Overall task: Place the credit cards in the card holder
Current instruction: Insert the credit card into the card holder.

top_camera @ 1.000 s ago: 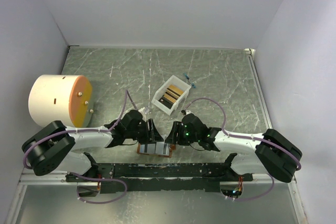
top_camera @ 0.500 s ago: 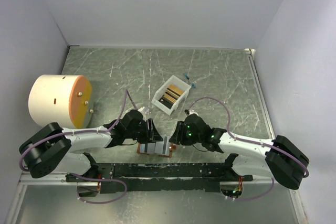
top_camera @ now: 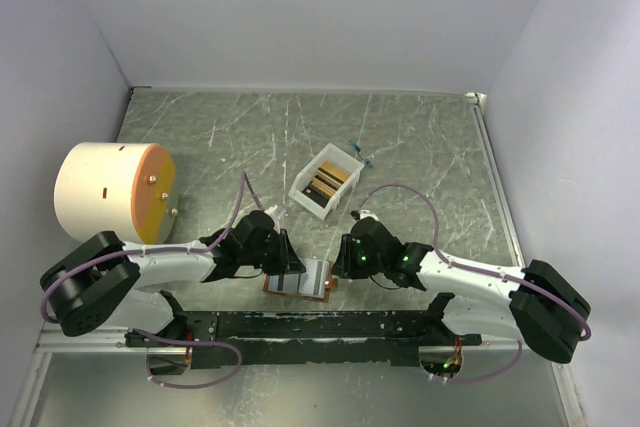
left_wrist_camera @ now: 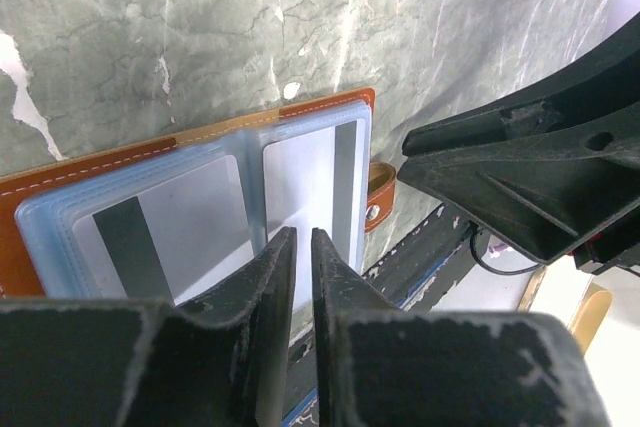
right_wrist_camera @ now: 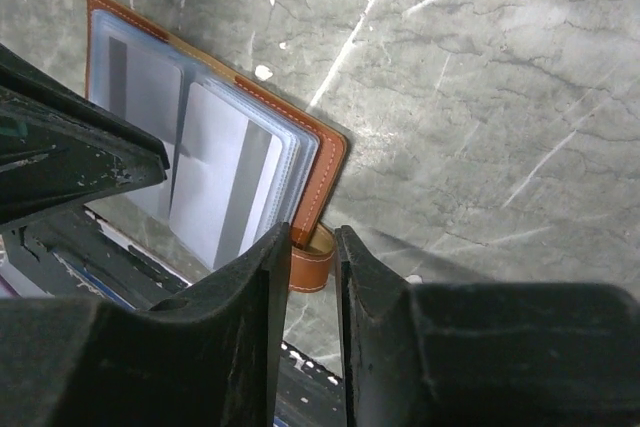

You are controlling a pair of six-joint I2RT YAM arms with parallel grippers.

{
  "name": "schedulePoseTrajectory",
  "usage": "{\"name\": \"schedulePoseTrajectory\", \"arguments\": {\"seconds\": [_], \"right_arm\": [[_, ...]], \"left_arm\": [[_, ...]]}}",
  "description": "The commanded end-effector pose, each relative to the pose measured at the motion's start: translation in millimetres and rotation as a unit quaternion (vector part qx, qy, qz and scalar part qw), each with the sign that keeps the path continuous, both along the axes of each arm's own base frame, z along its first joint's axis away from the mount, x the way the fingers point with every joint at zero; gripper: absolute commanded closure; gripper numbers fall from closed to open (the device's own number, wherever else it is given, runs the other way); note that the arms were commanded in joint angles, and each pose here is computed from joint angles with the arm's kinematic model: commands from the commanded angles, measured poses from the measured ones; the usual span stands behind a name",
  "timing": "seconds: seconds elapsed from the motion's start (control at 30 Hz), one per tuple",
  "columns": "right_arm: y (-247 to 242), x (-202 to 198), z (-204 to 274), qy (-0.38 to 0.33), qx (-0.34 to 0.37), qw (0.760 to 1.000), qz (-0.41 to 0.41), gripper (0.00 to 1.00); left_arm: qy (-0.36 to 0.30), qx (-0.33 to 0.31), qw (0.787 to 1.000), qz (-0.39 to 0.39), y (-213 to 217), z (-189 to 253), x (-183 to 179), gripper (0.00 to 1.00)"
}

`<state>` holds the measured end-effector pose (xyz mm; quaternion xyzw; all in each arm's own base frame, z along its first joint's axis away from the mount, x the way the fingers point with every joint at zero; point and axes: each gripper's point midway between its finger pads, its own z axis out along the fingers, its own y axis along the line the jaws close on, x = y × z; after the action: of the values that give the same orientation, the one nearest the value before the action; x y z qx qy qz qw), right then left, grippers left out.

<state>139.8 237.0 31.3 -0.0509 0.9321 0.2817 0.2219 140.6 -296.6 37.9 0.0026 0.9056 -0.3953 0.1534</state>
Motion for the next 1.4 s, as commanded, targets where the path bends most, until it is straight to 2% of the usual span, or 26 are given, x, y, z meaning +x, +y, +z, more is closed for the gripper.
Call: {"name": "schedulePoseTrajectory", "arguments": {"seconds": [0.0, 0.23, 0.37, 0.4, 1.07, 1.17, 1.37], "right_arm": [[0.0, -4.6, -6.1, 0.007, 0.000, 1.000, 0.002, 0.75], [-2.2, -4.7, -6.6, 0.007, -0.002, 1.000, -0.003, 0.76], [-2.3, -5.3, -8.8, 0.008, -0.003, 1.000, -0.003, 0.76], [-2.4, -5.5, -9.9, 0.009, -0.005, 1.000, -0.002, 0.76], [1.3, -3.3, -9.9, 0.009, -0.003, 1.000, -0.005, 0.76], [2.1, -2.9, -10.9, 0.009, -0.002, 1.000, -0.005, 0.76], [3.3, -3.8, -15.9, 0.010, 0.001, 1.000, -0.007, 0.76]], "left_arm": [[-0.014, -0.017, 1.000, -0.006, -11.5, 10.2, 4.8, 0.77], [-0.037, 0.028, 0.999, 0.009, 2.3, 9.5, 12.2, 0.77], [-0.043, 0.046, 0.998, 0.002, 4.4, 6.1, 13.6, 0.92], [-0.042, 0.047, 0.998, 0.000, 3.6, 5.0, 13.3, 0.93], [-0.040, 0.114, 0.992, -0.022, 1.2, -18.2, 7.2, 0.93], [-0.041, 0.102, 0.994, -0.029, -4.5, -13.0, 5.5, 0.90], [-0.036, 0.042, 0.998, -0.027, -18.3, 5.3, 0.3, 0.93]]}}
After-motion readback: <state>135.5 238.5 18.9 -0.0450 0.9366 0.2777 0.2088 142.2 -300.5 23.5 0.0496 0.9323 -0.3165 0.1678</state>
